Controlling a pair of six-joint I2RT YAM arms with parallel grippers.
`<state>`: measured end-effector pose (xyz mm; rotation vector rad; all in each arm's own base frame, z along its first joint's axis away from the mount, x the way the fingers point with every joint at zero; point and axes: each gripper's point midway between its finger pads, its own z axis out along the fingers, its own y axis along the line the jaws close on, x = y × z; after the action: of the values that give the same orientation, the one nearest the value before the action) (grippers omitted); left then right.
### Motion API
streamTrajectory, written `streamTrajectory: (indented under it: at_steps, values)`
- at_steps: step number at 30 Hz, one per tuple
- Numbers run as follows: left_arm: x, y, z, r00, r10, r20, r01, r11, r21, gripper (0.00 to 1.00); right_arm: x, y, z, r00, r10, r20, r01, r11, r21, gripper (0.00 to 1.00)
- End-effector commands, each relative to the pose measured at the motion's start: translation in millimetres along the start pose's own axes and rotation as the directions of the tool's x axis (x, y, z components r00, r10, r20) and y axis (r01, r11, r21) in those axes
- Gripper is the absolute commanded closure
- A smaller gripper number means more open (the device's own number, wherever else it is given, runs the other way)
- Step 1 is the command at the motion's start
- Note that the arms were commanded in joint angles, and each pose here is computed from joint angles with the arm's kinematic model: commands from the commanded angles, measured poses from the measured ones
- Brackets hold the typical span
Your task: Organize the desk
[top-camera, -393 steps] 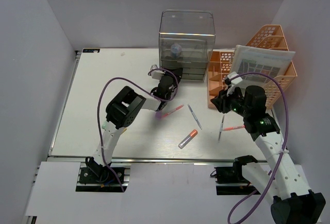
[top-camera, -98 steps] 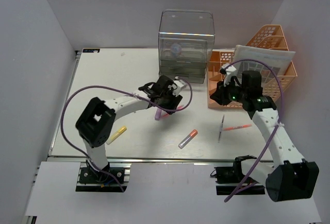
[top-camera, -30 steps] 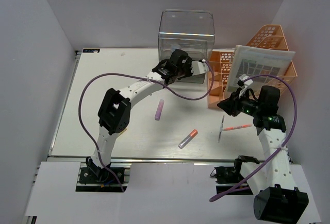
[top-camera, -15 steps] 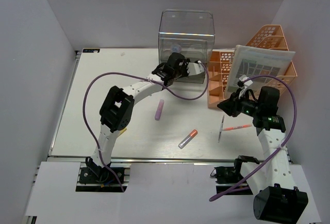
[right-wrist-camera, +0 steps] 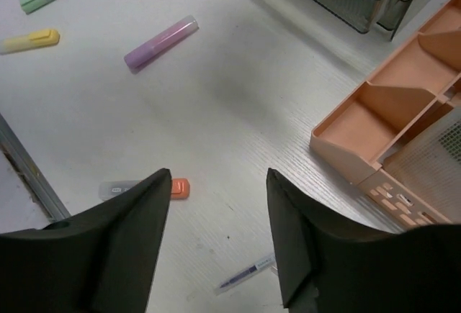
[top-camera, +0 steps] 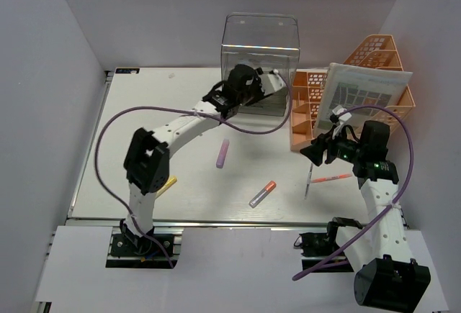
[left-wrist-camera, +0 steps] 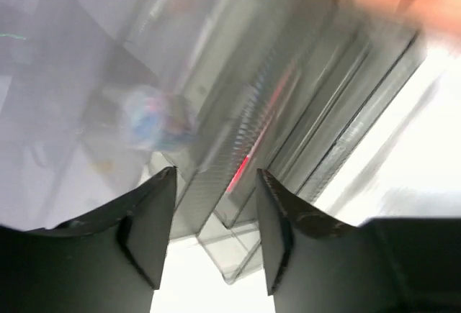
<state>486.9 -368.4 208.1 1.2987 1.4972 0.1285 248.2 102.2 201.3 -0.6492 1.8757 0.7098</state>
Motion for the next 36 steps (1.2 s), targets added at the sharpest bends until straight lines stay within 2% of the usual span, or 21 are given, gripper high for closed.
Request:
streamTrajectory:
  at_steps: [1,2,3,4,5,6,7,8,9,10,11,12,13,14,16,19,21,23,27,31,36]
  values:
    - [-96,80,-110,0.918,-0.302,0.256,0.332,0.94,-0.079,0.43,6,-9,0,0.998,-0.054,-0.014,0.055,0.998,0.034,0.36]
    - [-94,74,-121,0.899,-0.363,0.245,0.386,0.921,-0.052,0.44,9,-13,1,0.998,-0.051,-0.024,0.052,0.997,0.052,0.33]
    - [-101,80,-150,0.868,-0.415,0.273,0.441,0.897,-0.039,0.45,14,-15,1,0.998,-0.042,-0.044,0.045,0.997,0.064,0.32]
    - [-89,77,-163,0.843,-0.482,0.239,0.502,0.865,-0.024,0.46,19,-18,1,0.997,-0.035,-0.068,0.04,0.996,0.076,0.32]
    - [-80,71,-174,0.786,-0.578,0.219,0.593,0.805,-0.006,0.44,18,-21,0,0.993,-0.07,-0.091,0.076,0.994,0.074,0.31]
    - [-54,49,-177,0.776,-0.614,0.143,0.622,0.783,-0.012,0.4,31,-21,-2,0.989,-0.033,-0.145,0.044,0.996,0.073,0.32]
    - [-50,48,-207,0.744,-0.651,0.149,0.66,0.751,-0.013,0.36,35,-25,-4,0.983,-0.024,-0.181,0.042,0.995,0.094,0.34]
    - [-39,38,-218,0.732,-0.669,0.129,0.676,0.737,-0.012,0.27,31,-27,-7,0.978,-0.052,-0.201,0.073,0.993,0.098,0.38]
    - [-6,7,-217,0.727,-0.686,0.042,0.687,0.726,-0.02,0.21,37,-29,-8,0.971,-0.037,-0.235,0.063,0.993,0.101,0.41]
    - [-4,8,-246,0.714,-0.696,0.082,0.699,0.715,-0.022,0.18,45,-31,-13,0.959,-0.014,-0.284,0.052,0.991,0.126,0.43]
    - [7,-2,-254,0.689,-0.722,0.066,0.725,0.689,-0.026,0.16,48,-32,-15,0.952,-0.008,-0.305,0.053,0.989,0.139,0.46]
    - [35,-28,-255,0.686,-0.727,0.002,0.727,0.686,-0.036,0.1,50,-34,-16,0.944,-0.011,-0.329,0.062,0.988,0.144,0.46]
    - [47,-33,-263,0.671,-0.741,-0.004,0.74,0.67,-0.063,0.07,60,-37,-21,0.925,0.012,-0.379,0.06,0.982,0.177,0.46]
    - [50,-32,-281,0.667,-0.744,0.033,0.744,0.664,-0.07,0.06,65,-40,-22,0.913,0.019,-0.406,0.063,0.98,0.189,0.46]
    - [77,-53,-285,0.661,-0.751,0.001,0.747,0.657,-0.098,0.04,76,-50,-24,0.883,0.032,-0.468,0.083,0.971,0.223,0.45]
    - [87,-64,-298,0.639,-0.766,0.06,0.768,0.634,-0.087,0.04,84,-57,-25,0.847,0.078,-0.526,0.073,0.962,0.261,0.42]
    - [83,-60,-306,0.619,-0.774,0.135,0.785,0.614,-0.077,0.04,94,-60,-23,0.803,0.126,-0.582,0.049,0.96,0.276,0.4]
    - [91,-67,-307,0.616,-0.773,0.149,0.787,0.612,-0.078,0.04,106,-64,-22,0.766,0.162,-0.622,0.034,0.956,0.291,0.4]
    - [94,-64,-313,0.622,-0.767,0.156,0.783,0.615,-0.096,0.04,114,-66,-17,0.739,0.155,-0.656,0.064,0.953,0.297,0.42]
    - [94,-73,-311,0.629,-0.764,0.14,0.776,0.628,-0.061,0.03,124,-64,-9,0.707,0.169,-0.687,0.057,0.954,0.294,0.5]
    - [95,-75,-307,0.638,-0.762,0.115,0.77,0.636,-0.06,0.02,135,-56,5,0.675,0.195,-0.712,0.009,0.962,0.272,0.5]
